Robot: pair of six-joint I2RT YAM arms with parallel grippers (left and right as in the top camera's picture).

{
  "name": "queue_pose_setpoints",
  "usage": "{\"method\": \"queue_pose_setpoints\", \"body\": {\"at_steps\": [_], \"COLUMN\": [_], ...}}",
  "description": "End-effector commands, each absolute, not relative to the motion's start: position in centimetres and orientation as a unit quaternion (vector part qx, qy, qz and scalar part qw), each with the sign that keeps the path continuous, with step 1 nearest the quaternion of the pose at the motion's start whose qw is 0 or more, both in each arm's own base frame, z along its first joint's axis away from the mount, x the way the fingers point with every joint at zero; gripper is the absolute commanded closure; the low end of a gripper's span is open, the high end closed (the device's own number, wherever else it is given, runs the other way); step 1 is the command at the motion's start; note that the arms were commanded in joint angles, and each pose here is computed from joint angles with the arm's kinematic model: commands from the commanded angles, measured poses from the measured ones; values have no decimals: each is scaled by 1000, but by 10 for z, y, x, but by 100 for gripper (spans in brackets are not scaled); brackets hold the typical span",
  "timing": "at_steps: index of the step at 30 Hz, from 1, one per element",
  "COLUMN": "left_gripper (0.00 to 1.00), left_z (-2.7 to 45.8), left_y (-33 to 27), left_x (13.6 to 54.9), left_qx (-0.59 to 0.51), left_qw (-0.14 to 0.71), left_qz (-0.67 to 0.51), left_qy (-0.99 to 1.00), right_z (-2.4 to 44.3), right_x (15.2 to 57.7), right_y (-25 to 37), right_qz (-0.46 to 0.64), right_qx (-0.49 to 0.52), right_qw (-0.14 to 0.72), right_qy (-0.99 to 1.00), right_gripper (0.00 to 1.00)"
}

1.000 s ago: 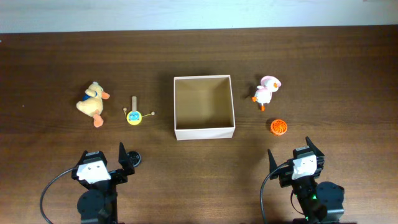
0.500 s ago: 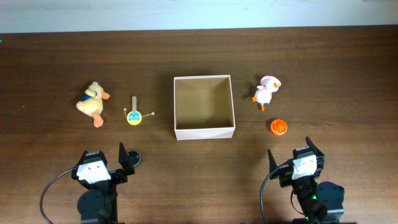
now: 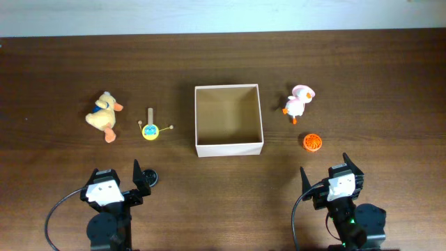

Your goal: Pack container

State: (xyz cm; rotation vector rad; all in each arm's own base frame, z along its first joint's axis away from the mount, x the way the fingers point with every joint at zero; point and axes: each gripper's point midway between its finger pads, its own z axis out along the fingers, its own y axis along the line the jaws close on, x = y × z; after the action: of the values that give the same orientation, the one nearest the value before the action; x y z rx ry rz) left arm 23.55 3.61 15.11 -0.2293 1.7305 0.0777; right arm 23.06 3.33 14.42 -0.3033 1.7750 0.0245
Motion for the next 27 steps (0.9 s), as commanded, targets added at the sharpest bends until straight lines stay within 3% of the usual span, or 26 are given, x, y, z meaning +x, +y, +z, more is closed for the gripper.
{"method": "queue_pose_setpoints", "body": {"at_steps": [1,9,17,22,27], "left_gripper": [1,1,1,1,1], "left_z": [151,151,151,151,151], "left_y": [33,33,33,33,33], "left_x": [236,236,236,236,236], "left_qx": [-92,-92,-92,-92,-92], "left_qw": [644,644,644,644,644], "left_qz": [32,32,32,32,32], "left_qy": [759,759,759,759,759], "right_z": [143,177,229,298,331], "right_x": [230,224,207,196,205], "right_y": [37,71,72,72,72], "right_qz": [20,90,117,123,136], "right_qx": [-138,-201,-182,-179,-176], "right_qw": [623,668,653,622,503], "right_qy": [769,710,725,752,835], "right_gripper": [1,1,1,1,1]}}
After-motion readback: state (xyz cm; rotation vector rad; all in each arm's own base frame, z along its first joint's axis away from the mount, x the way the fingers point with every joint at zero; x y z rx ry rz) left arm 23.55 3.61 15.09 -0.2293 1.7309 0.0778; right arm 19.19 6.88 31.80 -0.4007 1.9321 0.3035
